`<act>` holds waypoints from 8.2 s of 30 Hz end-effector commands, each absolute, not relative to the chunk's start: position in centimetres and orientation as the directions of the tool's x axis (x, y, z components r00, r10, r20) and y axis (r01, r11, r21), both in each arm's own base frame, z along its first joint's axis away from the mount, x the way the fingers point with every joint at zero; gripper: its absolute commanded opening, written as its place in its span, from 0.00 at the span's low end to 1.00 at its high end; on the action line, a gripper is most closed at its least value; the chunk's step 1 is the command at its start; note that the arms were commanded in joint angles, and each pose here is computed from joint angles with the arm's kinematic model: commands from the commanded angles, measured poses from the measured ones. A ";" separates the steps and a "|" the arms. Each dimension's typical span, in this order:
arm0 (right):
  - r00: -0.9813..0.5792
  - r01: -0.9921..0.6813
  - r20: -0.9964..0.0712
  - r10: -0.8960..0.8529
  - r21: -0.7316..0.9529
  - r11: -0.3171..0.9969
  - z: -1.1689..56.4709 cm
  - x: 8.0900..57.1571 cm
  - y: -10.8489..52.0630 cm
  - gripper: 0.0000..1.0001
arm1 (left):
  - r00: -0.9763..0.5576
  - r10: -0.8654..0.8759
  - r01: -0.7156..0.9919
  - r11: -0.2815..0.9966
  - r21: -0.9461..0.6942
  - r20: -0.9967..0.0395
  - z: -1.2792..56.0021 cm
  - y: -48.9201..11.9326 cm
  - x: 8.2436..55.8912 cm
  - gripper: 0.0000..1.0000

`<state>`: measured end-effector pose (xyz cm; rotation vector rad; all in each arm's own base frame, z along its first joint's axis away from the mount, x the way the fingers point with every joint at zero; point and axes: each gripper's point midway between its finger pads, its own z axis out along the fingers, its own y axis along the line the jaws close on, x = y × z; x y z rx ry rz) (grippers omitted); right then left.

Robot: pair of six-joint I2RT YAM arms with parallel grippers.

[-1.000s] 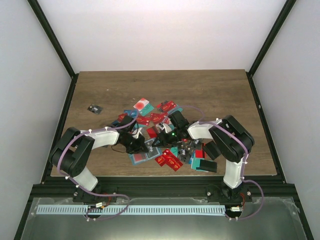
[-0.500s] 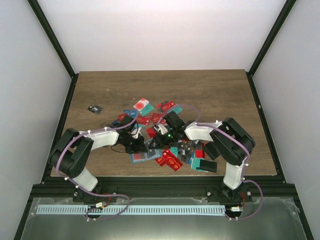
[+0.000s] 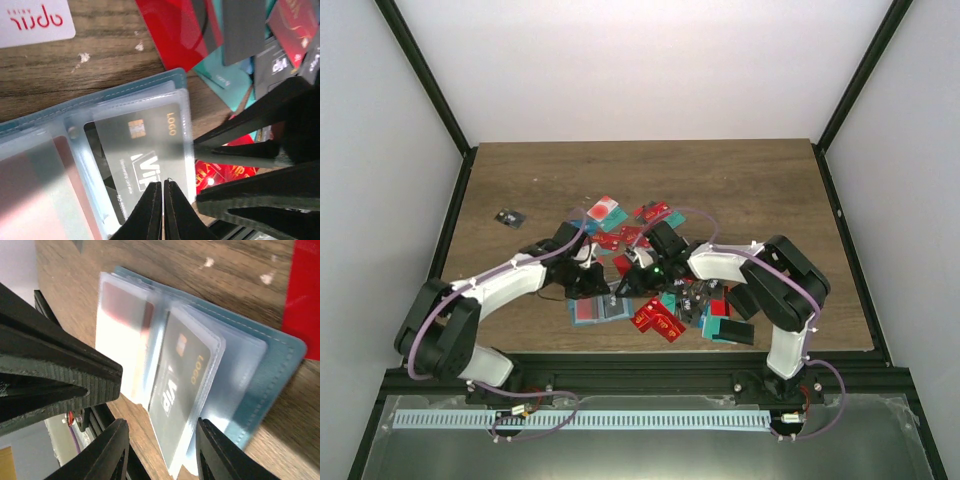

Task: Put the credit cards into the card holder
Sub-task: Insert the credit card into the card holder, then pick up the credit card from the center of the board, then insert the credit card into the card holder.

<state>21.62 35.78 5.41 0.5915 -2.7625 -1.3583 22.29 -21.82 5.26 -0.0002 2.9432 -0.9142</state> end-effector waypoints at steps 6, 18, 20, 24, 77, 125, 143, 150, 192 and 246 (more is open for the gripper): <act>-0.897 -0.380 -0.189 -0.401 0.792 0.478 7.6 20.5 39.2 0.39 | -0.993 -0.072 -0.008 0.842 -0.540 -0.097 8.0 -20.1 22.2 0.06; -0.844 -0.424 -0.197 -0.499 0.814 0.397 8.6 18.5 44.4 0.47 | -0.956 -0.245 -0.147 0.876 -0.460 -0.161 10.5 -14.3 21.6 0.08; -0.828 -0.434 -0.195 -0.525 0.817 0.380 8.5 17.9 45.7 0.53 | -0.949 -0.267 -0.166 0.874 -0.456 -0.166 10.7 -13.5 21.2 0.09; -0.815 -0.430 -0.187 -0.548 0.830 0.356 8.5 17.4 47.2 0.62 | -0.945 -0.284 -0.182 0.872 -0.454 -0.165 10.8 -12.6 20.5 0.09; -0.973 -0.007 -0.157 0.169 0.754 0.657 9.6 23.3 21.9 0.72 | -0.982 0.114 0.174 0.867 -0.467 -0.154 7.2 -30.2 29.8 0.33; -0.968 0.158 0.002 0.250 0.780 0.606 4.5 29.7 25.6 0.68 | -0.969 0.244 0.235 0.892 -0.385 -0.027 -0.6 -28.9 34.7 0.04; -0.968 0.154 0.014 0.250 0.820 0.551 3.3 29.6 25.6 0.57 | -0.969 0.249 0.229 0.896 -0.380 0.003 -1.8 -28.4 34.0 0.04; -0.969 0.150 0.015 0.248 0.831 0.536 3.3 29.8 25.7 0.22 | -0.970 0.243 0.223 0.893 -0.390 0.003 -1.7 -28.5 33.9 0.04; -0.954 -0.223 -0.251 0.164 0.960 0.170 22.7 26.5 29.4 0.01 | -0.911 -0.222 0.142 0.623 -0.769 -0.348 23.9 -19.2 27.9 0.37; -0.922 -0.385 -0.380 0.079 0.921 -0.055 33.1 23.1 34.7 0.32 | -0.855 -0.309 0.353 0.241 -0.904 -0.416 33.1 -20.9 25.6 0.04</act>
